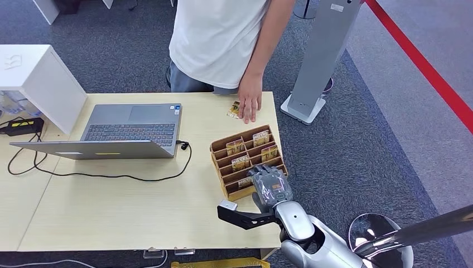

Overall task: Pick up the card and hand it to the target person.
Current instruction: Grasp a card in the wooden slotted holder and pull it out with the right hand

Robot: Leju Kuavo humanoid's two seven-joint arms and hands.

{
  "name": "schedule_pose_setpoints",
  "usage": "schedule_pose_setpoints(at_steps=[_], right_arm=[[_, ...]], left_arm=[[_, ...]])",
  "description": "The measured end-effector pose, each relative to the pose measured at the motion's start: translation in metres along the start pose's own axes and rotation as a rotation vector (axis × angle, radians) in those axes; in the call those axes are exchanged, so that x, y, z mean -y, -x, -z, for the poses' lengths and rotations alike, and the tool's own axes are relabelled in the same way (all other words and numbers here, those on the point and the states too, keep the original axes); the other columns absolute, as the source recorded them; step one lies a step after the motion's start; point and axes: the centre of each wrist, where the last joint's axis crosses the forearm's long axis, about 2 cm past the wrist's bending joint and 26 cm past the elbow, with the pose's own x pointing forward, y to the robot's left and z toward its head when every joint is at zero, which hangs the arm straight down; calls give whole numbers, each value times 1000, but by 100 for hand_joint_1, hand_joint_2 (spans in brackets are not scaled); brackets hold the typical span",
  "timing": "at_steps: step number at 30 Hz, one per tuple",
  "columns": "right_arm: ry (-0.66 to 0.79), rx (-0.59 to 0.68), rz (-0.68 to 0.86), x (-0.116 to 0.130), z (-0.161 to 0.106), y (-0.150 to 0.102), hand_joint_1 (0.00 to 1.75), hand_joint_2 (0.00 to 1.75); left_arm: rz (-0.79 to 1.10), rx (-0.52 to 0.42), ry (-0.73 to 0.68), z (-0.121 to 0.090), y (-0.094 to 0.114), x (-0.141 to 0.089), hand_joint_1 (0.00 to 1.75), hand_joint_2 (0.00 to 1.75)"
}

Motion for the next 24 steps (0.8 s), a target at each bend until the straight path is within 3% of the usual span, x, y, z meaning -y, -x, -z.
schedule_pose_setpoints(at_steps=[6, 24], right_arm=[[0, -3, 5, 1, 1, 0, 137, 175], [1, -2, 2, 1, 1, 0, 153, 175]], left_arm=[[0, 0, 0, 0, 0, 0, 0, 0], [1, -1, -9, 0, 0, 0, 0, 0]])
